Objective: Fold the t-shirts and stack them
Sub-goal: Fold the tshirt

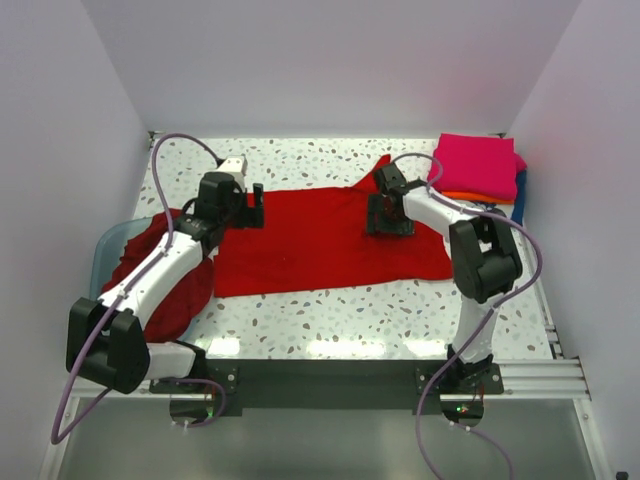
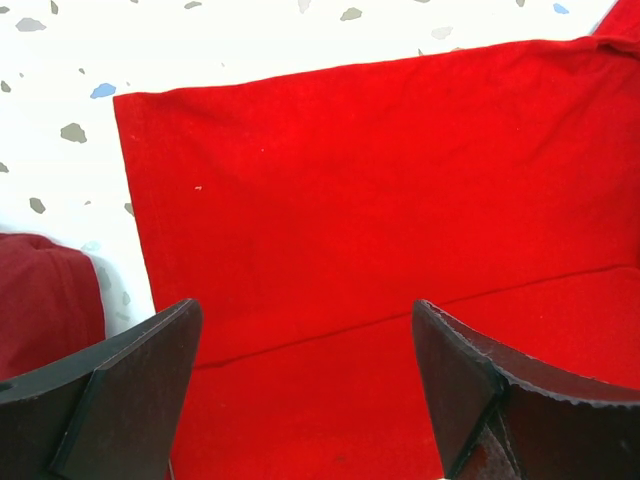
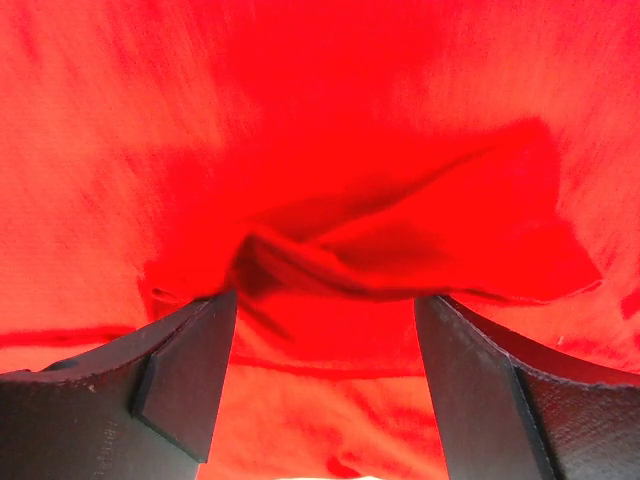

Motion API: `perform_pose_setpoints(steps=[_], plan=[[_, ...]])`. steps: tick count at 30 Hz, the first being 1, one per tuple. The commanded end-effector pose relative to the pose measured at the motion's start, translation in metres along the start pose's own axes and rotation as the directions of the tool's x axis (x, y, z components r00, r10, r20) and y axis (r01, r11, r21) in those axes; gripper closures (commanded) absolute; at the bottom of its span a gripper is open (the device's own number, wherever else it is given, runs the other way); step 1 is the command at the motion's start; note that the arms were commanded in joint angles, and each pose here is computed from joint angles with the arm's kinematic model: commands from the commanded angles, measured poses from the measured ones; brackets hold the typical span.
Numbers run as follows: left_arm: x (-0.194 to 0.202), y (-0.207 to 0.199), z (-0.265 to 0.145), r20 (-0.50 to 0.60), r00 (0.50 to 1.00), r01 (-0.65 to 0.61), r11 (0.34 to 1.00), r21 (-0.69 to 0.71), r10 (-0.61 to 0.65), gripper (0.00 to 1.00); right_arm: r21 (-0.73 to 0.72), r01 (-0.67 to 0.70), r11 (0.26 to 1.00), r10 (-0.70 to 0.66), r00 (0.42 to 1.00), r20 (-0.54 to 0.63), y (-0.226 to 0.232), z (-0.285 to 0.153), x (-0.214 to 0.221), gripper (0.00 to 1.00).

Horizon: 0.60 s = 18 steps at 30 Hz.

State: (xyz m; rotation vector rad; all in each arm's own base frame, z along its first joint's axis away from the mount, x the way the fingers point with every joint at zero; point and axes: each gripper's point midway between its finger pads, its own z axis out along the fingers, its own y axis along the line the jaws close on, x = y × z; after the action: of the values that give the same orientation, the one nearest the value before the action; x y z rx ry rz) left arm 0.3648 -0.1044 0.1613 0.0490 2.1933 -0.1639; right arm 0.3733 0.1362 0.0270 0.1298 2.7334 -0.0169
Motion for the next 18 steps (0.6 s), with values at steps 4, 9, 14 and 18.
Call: perform_pose_setpoints(steps=[4, 9, 14, 18], plan=[[-0.022, -0.001, 0.000, 0.053, 0.999, 0.000, 1.000, -0.006, 0.001, 0.09, 0.040, 0.026, 0.999, -0.032, 0.990, 0.134, 0.006, -0.007, -0.066, 0.25], [-0.023, -0.001, 0.000, 0.052, 0.999, -0.002, 1.000, -0.011, 0.002, 0.09, -0.038, 0.048, 0.998, -0.041, 0.982, 0.186, 0.025, -0.010, -0.085, 0.25], [-0.023, -0.002, 0.002, 0.050, 0.999, -0.002, 1.000, -0.008, 0.003, 0.09, -0.051, 0.036, 0.998, -0.024, 0.975, 0.222, 0.019, -0.028, -0.083, 0.25], [-0.022, -0.002, 0.002, 0.048, 0.999, -0.003, 1.000, -0.004, 0.003, 0.09, 0.023, 0.028, 0.999, -0.032, 0.978, 0.207, -0.009, -0.044, -0.061, 0.25]])
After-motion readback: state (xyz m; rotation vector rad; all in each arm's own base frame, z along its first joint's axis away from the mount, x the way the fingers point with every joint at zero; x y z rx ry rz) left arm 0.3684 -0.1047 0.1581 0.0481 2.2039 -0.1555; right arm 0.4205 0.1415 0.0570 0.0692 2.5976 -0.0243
